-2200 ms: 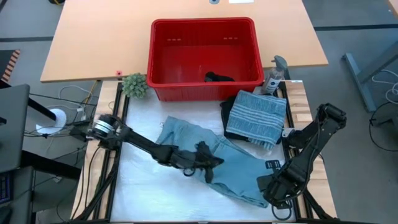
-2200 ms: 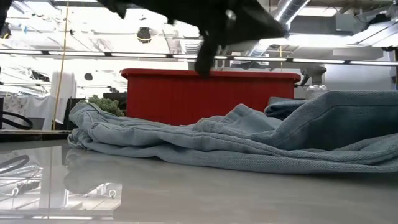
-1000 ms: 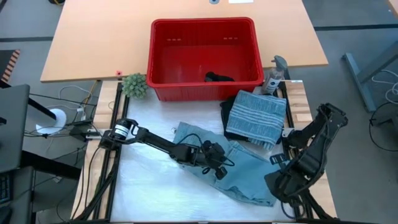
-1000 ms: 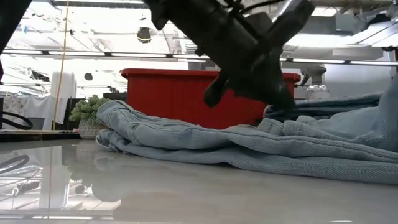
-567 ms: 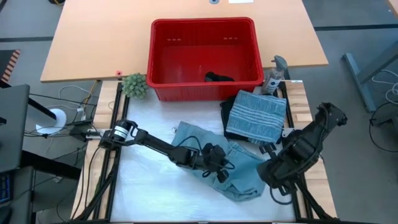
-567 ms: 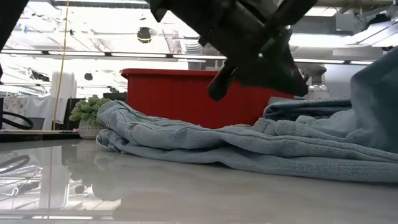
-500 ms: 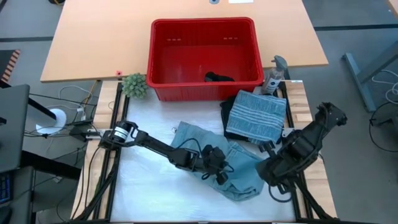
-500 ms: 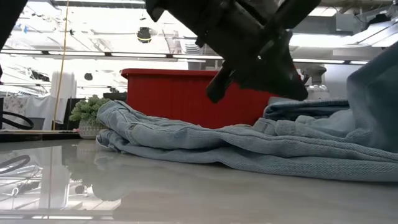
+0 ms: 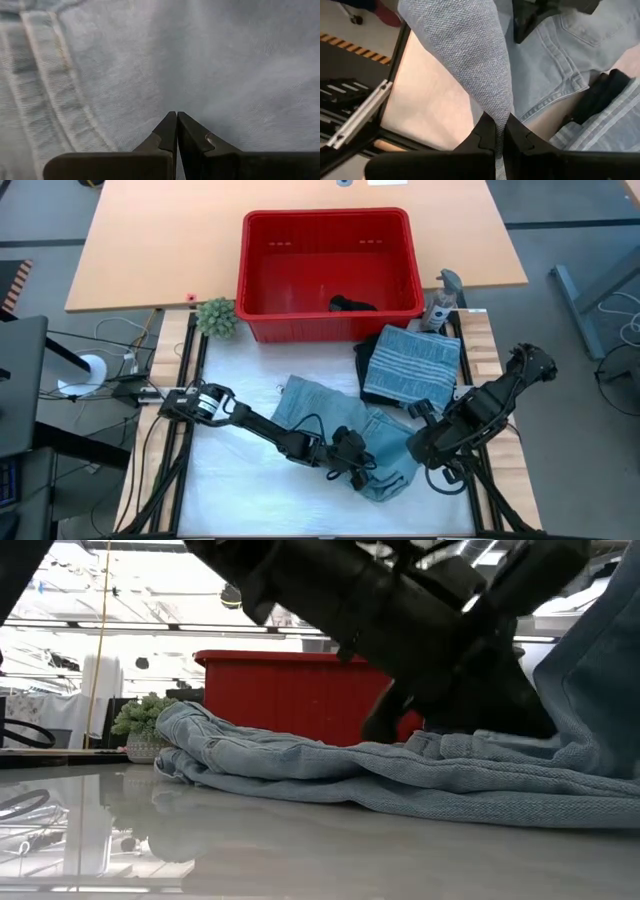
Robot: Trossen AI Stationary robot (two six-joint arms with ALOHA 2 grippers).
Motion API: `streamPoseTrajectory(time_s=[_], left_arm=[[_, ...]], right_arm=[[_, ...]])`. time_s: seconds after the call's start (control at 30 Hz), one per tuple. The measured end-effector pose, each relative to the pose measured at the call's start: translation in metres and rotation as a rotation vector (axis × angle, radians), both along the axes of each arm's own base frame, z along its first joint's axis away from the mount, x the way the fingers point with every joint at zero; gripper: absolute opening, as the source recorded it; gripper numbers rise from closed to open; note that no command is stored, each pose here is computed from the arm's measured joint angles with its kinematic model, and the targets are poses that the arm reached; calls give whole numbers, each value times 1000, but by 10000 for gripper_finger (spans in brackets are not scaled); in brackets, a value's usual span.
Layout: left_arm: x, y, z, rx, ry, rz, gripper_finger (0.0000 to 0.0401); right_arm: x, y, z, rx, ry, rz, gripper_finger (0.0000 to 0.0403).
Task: Fold Laundry from Bin
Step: Fold the blue pants
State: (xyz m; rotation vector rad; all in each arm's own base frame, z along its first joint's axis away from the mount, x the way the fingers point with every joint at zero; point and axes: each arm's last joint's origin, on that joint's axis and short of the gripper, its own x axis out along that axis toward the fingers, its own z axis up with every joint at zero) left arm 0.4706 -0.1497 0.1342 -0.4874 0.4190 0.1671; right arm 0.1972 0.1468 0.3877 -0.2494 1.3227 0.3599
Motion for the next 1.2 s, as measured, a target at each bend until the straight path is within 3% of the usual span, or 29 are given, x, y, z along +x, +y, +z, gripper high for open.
streamPoseTrajectory(time_s=[0.6, 0.9, 1.2], left_arm=[[-7, -21, 0, 97, -2, -90, 0], [-8, -21, 5, 173, 0, -117, 0], [-35, -11, 46, 215, 216, -105, 0]], right_arm=[[21, -35, 37, -94, -260, 30, 30], [38, -33, 26, -126, -224, 77, 30], [39, -24, 22, -132, -204, 126, 30]])
